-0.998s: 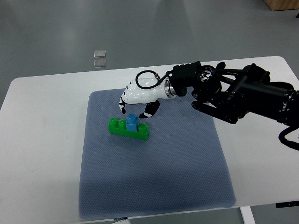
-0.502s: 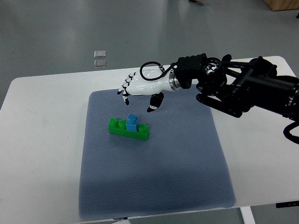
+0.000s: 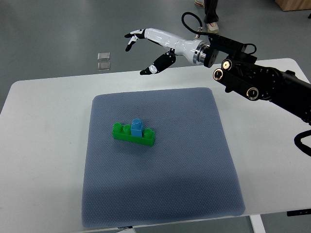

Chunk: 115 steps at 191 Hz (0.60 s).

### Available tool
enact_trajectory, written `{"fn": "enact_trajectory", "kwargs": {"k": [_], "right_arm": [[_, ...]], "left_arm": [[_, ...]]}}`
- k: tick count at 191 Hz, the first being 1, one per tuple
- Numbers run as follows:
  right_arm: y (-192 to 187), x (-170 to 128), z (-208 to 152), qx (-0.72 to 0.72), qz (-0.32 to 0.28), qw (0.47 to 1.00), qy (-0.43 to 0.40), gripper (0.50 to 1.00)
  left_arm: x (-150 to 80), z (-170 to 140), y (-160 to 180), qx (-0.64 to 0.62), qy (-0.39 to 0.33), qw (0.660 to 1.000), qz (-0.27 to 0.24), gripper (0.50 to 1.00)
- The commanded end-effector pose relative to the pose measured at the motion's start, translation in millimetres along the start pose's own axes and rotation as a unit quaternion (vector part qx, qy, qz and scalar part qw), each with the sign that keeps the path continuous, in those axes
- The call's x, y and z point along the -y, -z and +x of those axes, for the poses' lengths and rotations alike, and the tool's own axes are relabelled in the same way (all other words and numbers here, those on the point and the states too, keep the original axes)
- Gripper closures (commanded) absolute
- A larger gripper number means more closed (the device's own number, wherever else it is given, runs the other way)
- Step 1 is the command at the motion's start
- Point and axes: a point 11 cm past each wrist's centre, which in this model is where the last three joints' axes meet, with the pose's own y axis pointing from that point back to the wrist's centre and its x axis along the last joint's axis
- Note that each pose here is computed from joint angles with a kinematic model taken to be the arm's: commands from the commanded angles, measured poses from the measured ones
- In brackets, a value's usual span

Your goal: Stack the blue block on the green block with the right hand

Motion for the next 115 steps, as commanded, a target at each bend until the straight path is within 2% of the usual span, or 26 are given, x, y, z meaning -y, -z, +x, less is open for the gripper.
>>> {"fn": "enact_trajectory", "kwargs": {"k": [1, 26, 62, 92, 115], "right_arm": [[-13, -9, 16, 0.138, -0.004, 0.987, -0.081, 0.585], [-45, -29, 19, 0.282, -0.024, 0.944, -0.170, 0.585], [-92, -63, 16, 0.412, -0.053, 0.866, -0.278, 0.585], [-107, -75, 17, 0.479, -0.052, 0.812, -0.330, 0.585], [-119, -78, 5, 0.566, -0.072, 0.740, -0.355, 0.585]], "left_arm": [[0, 0, 0, 0.000, 0.000, 1.000, 0.000, 0.500], [0, 0, 0, 0.000, 0.000, 1.000, 0.000, 0.500], [0, 0, 0, 0.001, 0.000, 1.000, 0.000, 0.500], [0, 0, 0, 0.000, 0.000, 1.000, 0.000, 0.500], [0, 0, 0, 0.000, 0.000, 1.000, 0.000, 0.500]]}}
